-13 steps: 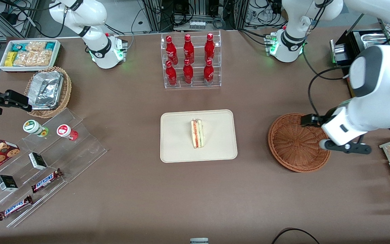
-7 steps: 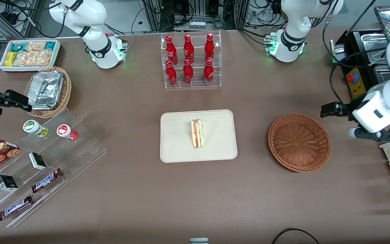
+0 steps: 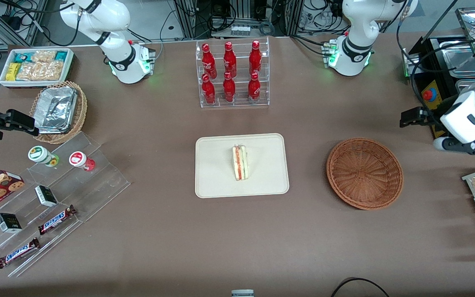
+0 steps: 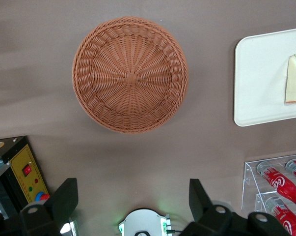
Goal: Place sandwich from basket to tray
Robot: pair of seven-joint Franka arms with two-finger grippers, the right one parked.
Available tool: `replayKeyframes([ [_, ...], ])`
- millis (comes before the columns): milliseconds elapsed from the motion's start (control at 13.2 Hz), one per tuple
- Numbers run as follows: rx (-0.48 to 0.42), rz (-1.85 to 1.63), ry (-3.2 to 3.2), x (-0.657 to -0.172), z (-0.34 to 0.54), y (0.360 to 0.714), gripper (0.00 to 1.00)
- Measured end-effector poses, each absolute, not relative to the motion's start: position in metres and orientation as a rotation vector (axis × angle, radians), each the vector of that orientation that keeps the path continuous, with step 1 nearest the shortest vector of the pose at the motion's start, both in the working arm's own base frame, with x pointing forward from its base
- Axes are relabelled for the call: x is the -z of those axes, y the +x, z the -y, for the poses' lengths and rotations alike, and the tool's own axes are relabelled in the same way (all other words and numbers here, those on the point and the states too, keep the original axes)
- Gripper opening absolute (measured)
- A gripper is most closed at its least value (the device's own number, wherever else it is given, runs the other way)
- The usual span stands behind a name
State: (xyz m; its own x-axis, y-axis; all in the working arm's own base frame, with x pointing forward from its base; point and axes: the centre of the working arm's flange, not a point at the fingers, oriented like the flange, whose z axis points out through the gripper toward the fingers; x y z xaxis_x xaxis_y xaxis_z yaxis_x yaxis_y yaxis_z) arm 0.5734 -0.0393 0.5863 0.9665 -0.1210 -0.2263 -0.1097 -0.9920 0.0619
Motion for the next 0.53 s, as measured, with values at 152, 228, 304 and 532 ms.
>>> replayKeyframes([
  [152, 0.353, 0.163, 3.068, -0.594, 0.032, 0.561, 1.00],
  [228, 0.355, 0.158, 3.069, -0.597, 0.030, 0.554, 1.00],
  [304, 0.355, 0.155, 3.074, -0.600, 0.028, 0.546, 1.00],
  [532, 0.348, 0.145, 3.083, -0.608, 0.023, 0.530, 1.00],
])
